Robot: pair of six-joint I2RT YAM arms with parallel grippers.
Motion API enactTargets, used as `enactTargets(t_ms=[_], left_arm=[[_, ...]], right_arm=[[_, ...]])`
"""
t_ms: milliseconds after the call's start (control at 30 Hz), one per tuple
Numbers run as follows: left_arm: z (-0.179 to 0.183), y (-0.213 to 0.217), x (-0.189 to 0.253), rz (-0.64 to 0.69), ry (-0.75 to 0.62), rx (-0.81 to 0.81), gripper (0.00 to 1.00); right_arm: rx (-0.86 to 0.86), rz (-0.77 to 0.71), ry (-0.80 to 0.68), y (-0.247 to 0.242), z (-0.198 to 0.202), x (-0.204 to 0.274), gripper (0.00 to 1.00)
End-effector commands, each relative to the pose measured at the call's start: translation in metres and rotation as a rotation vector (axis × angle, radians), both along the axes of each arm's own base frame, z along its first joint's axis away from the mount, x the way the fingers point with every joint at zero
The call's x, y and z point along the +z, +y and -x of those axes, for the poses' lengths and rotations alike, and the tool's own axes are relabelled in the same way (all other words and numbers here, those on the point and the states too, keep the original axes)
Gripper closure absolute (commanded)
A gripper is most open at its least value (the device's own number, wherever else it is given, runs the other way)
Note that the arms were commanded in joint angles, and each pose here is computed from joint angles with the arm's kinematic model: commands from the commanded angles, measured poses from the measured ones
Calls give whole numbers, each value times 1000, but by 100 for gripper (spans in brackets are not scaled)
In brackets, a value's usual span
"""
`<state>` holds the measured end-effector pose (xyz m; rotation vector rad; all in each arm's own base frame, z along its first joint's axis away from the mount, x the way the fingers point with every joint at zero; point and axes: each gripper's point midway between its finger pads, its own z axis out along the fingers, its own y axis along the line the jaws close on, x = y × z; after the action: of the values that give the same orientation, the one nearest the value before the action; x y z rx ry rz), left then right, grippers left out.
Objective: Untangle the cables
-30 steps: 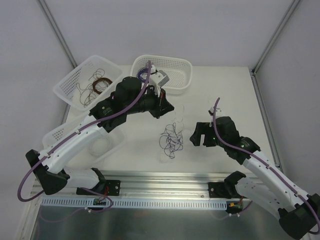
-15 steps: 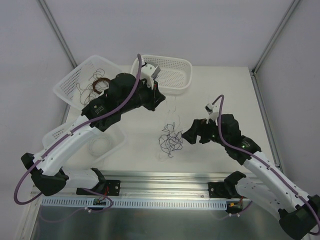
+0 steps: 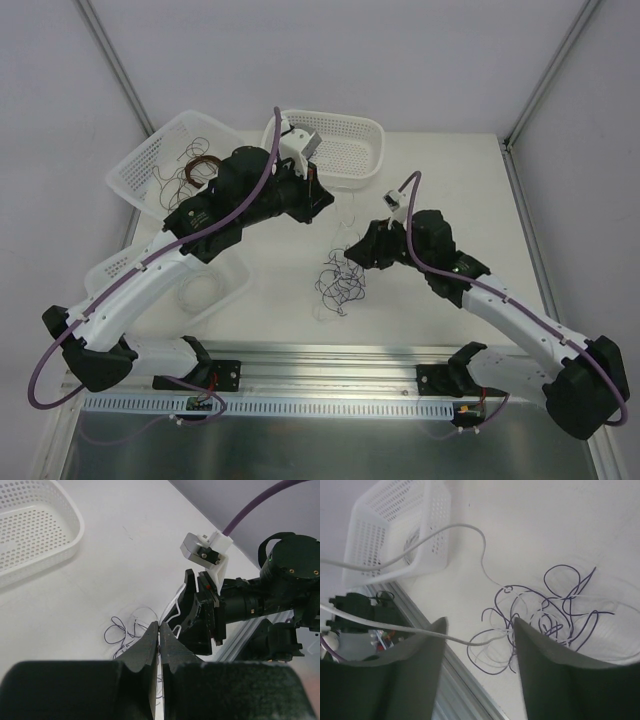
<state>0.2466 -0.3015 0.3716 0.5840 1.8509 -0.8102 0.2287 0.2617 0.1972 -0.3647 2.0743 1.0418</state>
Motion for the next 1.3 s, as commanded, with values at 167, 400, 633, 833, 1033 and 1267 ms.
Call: enactTargets(t_ms=[167, 400, 633, 833, 1033, 1267], left_arm=[[-14, 31, 1, -42, -72, 147, 100], [-41, 81, -8, -4, -9, 327, 100], [-46, 122, 59, 45, -161, 423, 100], [-45, 149, 115, 68, -276, 505, 100], [-38, 161, 161, 97, -373, 531, 100], [-31, 184, 201, 85, -486, 599, 100]], right_arm=[[-59, -10, -94, -10, -5, 26, 99], [-179, 134, -26, -62, 11, -18, 99], [-299, 233, 157, -94, 23, -76, 99], [-396, 338, 291, -119, 24, -106, 94], [-413, 352, 336, -123, 26, -114, 85], [-439, 401, 353, -130, 26, -120, 91]])
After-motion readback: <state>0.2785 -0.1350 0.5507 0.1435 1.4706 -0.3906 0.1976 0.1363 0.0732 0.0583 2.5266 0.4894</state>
